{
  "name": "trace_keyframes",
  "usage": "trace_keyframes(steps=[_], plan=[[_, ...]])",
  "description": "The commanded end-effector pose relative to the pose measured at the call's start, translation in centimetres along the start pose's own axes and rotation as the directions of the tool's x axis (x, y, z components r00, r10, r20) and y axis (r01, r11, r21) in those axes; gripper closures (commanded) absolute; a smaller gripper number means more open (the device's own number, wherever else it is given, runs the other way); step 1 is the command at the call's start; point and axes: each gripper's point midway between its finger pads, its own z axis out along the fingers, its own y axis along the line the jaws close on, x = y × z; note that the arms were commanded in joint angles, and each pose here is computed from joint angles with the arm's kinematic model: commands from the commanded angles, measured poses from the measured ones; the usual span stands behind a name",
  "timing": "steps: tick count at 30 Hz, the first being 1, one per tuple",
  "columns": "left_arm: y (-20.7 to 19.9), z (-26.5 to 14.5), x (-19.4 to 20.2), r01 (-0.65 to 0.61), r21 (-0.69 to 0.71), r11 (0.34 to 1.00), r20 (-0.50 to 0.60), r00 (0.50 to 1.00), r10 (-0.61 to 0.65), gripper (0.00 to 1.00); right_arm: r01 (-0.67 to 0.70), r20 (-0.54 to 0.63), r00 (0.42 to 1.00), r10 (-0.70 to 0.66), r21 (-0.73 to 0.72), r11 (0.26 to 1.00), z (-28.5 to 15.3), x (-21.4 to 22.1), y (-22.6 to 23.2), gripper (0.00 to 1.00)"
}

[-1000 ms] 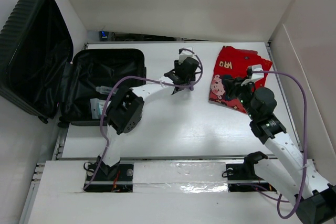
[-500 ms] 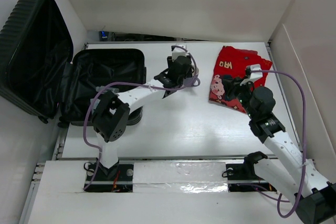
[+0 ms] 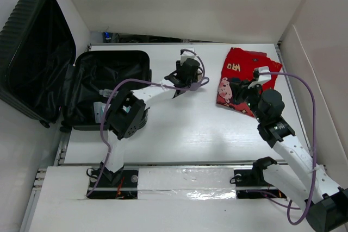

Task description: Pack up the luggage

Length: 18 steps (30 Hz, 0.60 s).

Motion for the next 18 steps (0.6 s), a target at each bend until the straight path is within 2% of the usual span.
trace_keyframes(steps=[1,2,4,5,6,10,13,16,18], plan=[[-0.8,0.6,-0.6,-0.024,0.011,1.000,0.003,1.000,0.024,0.60,0.005,0.064,0.998,-0.004,-0.027,1.000,0.0,-2.2,0.7,0.70],[-0.7,0.8,-0.4,-0.029,0.004,1.000,-0.001,1.000,0.029,0.70,0.007,0.065,0.998,-0.005,-0.020,1.000,0.0,-2.2,0.6,0.70],[-0.1,1.6,0.4,-0.039,-0.018,0.999,-0.022,0.999,0.038,0.83,0.000,0.068,0.998,0.001,-0.015,1.000,0.1,-2.1,0.5,0.70],[0.0,1.7,0.7,-0.042,-0.025,0.999,-0.030,0.999,0.041,0.96,0.001,0.063,0.998,0.001,-0.033,0.999,0.1,-2.0,1.0,0.70],[0.1,1.7,0.6,-0.040,-0.028,0.999,-0.027,0.999,0.039,1.00,0.003,0.061,0.998,-0.001,-0.036,0.999,0.1,-2.0,1.0,0.70],[0.7,-0.5,-2.5,0.010,-0.015,1.000,0.043,0.999,-0.009,1.00,-0.001,0.069,0.998,0.003,-0.025,1.000,0.0,-2.2,0.8,0.70],[2.4,-3.0,-7.5,0.080,0.003,0.997,0.133,0.988,-0.080,1.00,0.001,0.064,0.998,0.001,-0.036,0.999,0.1,-2.1,1.0,0.70],[7.2,-4.1,-11.5,0.175,-0.040,0.984,0.196,0.967,-0.164,1.00,0.006,0.059,0.998,-0.004,-0.037,0.999,0.0,-2.1,1.0,0.70],[12.0,-4.6,-13.6,0.261,-0.078,0.962,0.229,0.944,-0.237,1.00,0.000,0.070,0.998,0.003,-0.037,0.999,-0.1,-2.3,1.1,0.70]])
